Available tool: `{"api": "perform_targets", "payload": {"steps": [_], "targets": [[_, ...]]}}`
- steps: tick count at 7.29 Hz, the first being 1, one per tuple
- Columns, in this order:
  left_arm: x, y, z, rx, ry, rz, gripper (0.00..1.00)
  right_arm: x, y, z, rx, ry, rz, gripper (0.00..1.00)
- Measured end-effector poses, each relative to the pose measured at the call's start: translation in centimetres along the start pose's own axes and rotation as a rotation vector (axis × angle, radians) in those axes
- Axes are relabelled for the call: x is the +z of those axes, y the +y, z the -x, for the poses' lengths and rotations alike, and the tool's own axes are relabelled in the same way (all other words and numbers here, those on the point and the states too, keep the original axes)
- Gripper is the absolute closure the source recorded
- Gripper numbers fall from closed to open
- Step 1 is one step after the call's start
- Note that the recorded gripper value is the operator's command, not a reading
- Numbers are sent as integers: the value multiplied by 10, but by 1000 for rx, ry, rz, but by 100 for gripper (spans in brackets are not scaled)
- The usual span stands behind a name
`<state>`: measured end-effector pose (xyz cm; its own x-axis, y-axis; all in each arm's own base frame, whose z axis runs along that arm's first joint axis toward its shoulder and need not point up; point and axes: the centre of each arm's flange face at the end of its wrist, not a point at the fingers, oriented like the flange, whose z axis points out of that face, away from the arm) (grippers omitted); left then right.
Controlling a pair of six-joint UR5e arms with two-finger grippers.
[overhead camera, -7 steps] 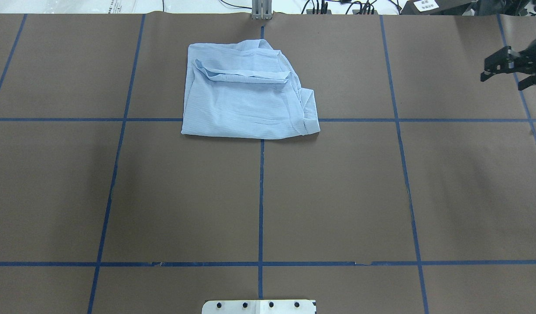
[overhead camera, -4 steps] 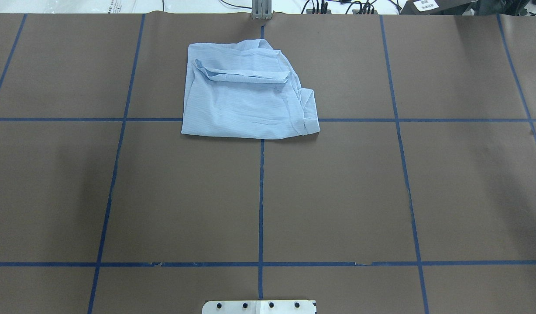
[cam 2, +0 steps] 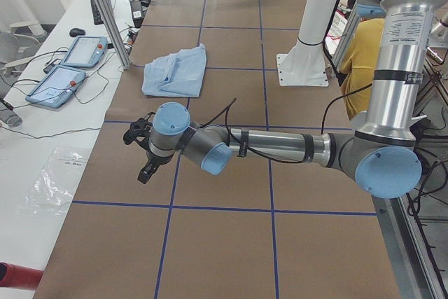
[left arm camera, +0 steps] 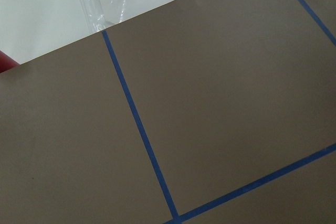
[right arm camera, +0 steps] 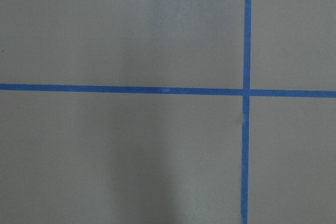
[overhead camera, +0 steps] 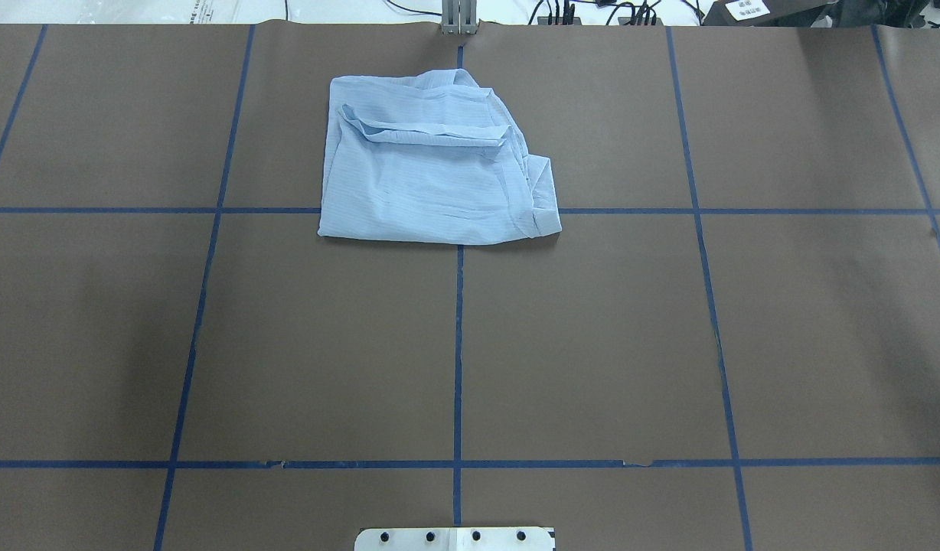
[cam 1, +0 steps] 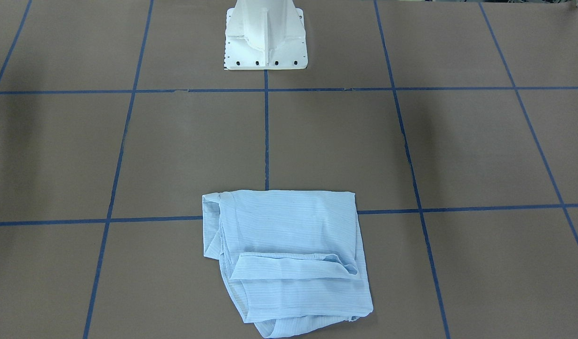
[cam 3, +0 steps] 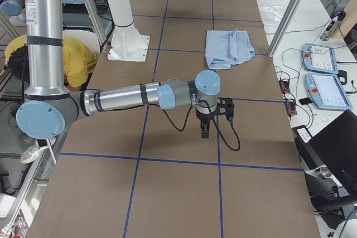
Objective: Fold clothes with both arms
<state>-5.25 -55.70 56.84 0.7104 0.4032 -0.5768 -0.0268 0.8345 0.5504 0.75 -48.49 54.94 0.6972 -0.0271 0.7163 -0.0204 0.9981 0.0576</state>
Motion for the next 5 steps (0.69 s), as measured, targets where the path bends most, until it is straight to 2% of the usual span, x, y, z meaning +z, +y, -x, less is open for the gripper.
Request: {"api": "perform_targets", "payload": {"steps": [5], "targets": [[5,-1,-7,14,5,4,1,-4,-1,14,-18,-5,9,0]]}}
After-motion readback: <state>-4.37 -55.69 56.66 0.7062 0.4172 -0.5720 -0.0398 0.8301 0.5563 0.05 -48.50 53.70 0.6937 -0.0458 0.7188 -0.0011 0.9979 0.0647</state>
